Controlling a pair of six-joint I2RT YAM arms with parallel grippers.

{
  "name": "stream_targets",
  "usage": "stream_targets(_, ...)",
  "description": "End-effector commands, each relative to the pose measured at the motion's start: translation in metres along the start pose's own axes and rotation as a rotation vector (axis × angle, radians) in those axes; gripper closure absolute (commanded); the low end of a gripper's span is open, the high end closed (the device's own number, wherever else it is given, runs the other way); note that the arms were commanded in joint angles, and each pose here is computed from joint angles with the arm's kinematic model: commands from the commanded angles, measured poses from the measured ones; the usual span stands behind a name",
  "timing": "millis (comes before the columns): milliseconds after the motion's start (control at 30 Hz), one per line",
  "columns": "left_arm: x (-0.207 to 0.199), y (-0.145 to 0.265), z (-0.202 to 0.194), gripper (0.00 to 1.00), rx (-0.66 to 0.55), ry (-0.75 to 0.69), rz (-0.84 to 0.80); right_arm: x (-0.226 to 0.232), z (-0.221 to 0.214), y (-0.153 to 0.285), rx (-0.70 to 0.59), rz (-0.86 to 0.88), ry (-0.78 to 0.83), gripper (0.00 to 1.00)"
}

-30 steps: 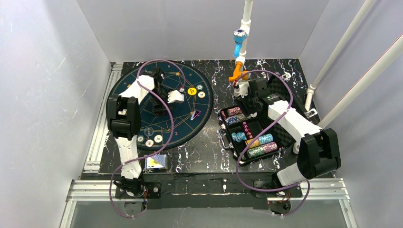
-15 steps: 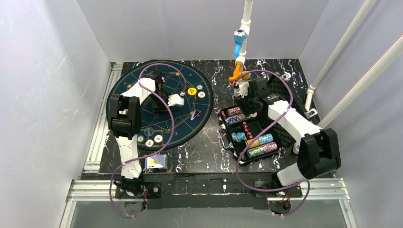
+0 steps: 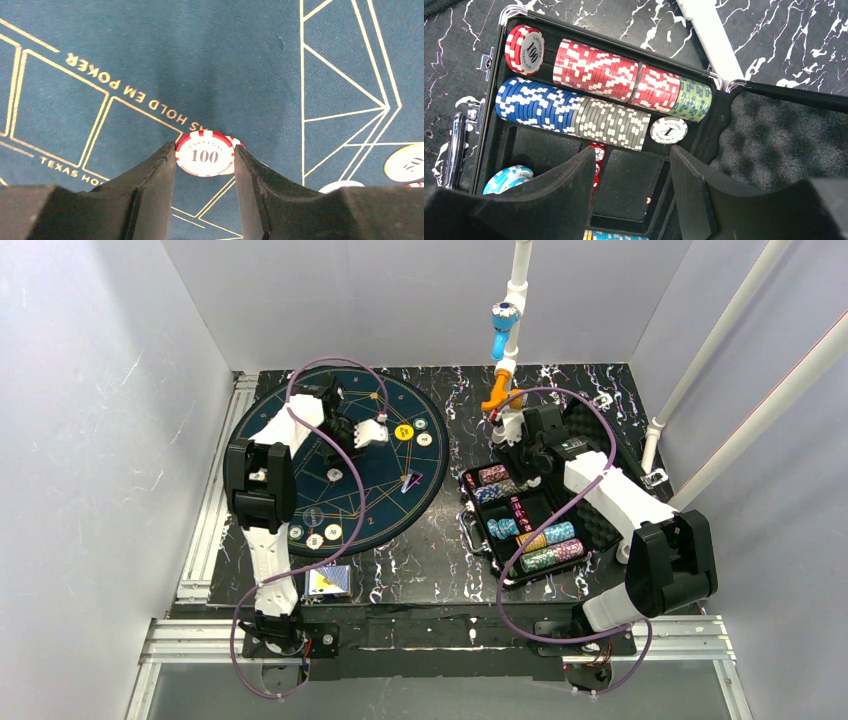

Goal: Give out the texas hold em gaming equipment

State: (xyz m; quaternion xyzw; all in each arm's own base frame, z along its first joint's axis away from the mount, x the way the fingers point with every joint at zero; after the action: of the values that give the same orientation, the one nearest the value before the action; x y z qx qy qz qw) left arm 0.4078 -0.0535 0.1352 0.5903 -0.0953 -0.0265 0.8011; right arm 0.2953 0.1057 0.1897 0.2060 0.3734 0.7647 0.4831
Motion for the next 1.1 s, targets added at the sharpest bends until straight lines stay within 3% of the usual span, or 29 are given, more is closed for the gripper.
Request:
stream_targets(0,-0.001,0.040,0.008,0.72,-0.092,0.123,0.054,-0.001,0.013,0.007,-0.063,0.004,0.006,0.36)
stream_targets(267,-0.016,0.085,-0.026,0.72,-0.184,0.368,0.126,0.001,0.013,0.011,-0.074,0.029,0.008,0.36)
stream_targets(500,-0.041,0.124,-0.092,0.72,-0.232,0.634,0.202,0.004,0.012,0.010,-0.071,0.070,0.013,0.36)
stream_targets(767,-0.068,0.141,-0.165,0.72,-0.155,0.832,0.256,0.008,0.012,0.010,-0.074,0.106,0.010,0.36)
stream_targets(1067,-0.072,0.124,-0.203,0.71,-0.041,0.896,0.266,0.011,0.011,0.009,-0.067,0.124,0.015,0.36)
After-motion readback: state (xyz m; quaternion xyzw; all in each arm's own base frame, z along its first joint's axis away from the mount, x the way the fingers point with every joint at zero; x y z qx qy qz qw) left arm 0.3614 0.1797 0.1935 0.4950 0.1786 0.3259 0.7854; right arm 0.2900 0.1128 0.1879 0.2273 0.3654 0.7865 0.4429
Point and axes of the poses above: each gripper's point midway between its finger pads, its own y axis back along the fingers, its own x axis along the line the jaws close on, z = x × y, the point moved 9 cm from there along y, back along the fingers, and after that the axes turned 13 degrees about -y, right-handed, at the moved point
